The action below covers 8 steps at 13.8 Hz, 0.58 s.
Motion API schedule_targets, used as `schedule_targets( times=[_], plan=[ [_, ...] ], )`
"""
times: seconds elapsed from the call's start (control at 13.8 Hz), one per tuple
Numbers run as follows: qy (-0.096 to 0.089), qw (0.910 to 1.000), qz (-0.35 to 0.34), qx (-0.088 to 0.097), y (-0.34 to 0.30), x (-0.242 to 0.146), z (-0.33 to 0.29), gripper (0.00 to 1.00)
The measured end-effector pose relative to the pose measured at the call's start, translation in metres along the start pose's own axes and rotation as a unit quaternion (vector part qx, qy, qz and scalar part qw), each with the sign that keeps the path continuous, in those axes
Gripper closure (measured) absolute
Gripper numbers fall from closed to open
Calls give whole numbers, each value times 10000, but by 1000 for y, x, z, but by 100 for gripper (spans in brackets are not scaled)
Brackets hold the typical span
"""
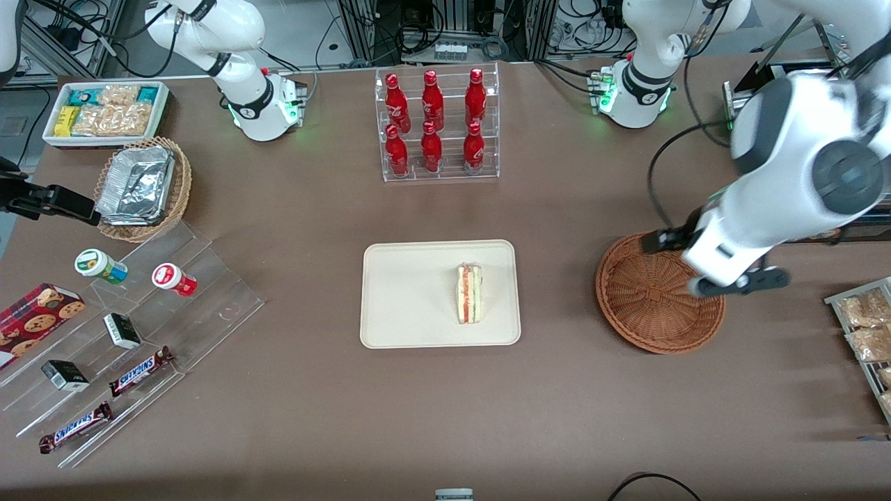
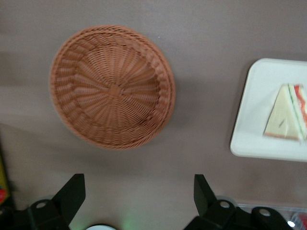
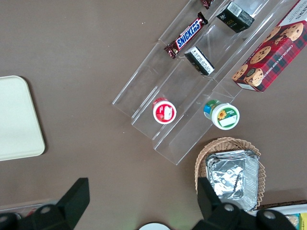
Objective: Place sandwich from basket to tray
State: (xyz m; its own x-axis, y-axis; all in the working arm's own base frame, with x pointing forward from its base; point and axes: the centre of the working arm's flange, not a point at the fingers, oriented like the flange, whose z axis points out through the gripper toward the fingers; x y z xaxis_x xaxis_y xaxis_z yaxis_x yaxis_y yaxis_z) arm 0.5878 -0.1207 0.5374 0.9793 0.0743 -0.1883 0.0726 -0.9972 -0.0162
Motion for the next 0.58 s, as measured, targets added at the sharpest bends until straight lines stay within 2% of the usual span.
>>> schedule_targets(
  times=[0.29, 0.58],
  plan=[
    [189, 9997, 93, 97, -29, -47, -54, 0],
    [213, 9997, -2, 120, -48, -57, -63, 0]
  ],
)
